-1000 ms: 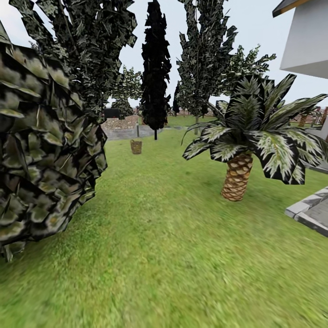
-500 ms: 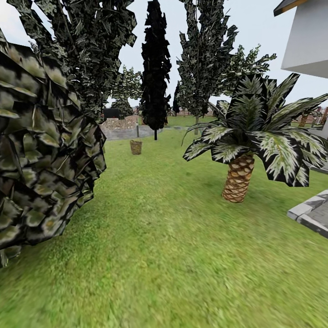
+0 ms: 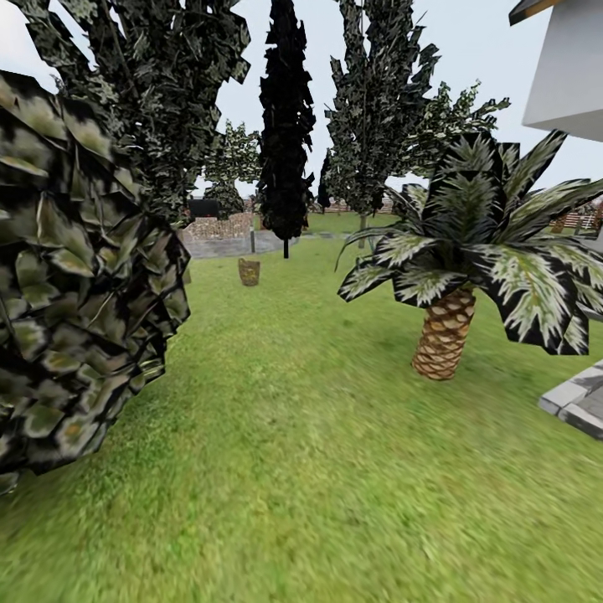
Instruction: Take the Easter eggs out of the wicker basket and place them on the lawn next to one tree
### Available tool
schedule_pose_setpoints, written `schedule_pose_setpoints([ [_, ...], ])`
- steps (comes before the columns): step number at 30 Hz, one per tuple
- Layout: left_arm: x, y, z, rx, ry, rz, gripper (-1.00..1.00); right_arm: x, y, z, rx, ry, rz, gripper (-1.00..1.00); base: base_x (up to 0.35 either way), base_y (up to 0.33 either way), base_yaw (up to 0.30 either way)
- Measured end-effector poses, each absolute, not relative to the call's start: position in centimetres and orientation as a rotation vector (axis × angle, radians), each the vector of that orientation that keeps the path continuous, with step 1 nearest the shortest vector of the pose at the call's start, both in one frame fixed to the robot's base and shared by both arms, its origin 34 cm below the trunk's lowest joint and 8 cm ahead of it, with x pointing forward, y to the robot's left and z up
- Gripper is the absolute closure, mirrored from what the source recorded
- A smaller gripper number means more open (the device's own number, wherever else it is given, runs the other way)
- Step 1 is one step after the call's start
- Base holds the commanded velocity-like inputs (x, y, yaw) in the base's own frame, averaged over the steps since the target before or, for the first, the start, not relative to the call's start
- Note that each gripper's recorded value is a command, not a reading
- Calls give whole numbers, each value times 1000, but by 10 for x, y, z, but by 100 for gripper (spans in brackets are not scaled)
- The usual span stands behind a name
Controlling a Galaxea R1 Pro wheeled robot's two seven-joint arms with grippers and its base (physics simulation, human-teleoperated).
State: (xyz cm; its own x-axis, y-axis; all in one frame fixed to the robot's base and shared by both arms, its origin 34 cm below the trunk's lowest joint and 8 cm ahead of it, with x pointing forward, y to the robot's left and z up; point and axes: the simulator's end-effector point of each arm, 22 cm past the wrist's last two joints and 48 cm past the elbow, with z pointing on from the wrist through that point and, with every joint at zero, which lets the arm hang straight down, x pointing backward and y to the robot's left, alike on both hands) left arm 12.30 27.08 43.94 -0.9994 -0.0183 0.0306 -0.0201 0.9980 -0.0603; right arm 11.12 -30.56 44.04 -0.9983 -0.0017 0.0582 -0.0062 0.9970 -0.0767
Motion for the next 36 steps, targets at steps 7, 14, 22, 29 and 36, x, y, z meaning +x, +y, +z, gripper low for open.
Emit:
schedule_pose_setpoints([
  [7, 123, 271, 439, 30, -3111, 92, -100, 111, -306, 440, 6, -3081, 119, -100, 311, 0, 0],
  [14, 123, 271, 439, 30, -3111, 92, -100, 111, -306, 440, 6, -3081, 119, -100, 311, 0, 0],
  [22, 123, 271, 439, 30, -3110, 92, -100, 111, -306, 440, 8, -3081, 119, -100, 310, 0, 21],
  [29, 123, 271, 439, 30, -3111, 92, -100, 111, -306, 440, 10, -3081, 119, -100, 310, 0, 223],
  [36, 123, 271, 439, 30, -3111, 92, -100, 111, -306, 440, 12, -3081, 118, -100, 310, 0, 154],
])
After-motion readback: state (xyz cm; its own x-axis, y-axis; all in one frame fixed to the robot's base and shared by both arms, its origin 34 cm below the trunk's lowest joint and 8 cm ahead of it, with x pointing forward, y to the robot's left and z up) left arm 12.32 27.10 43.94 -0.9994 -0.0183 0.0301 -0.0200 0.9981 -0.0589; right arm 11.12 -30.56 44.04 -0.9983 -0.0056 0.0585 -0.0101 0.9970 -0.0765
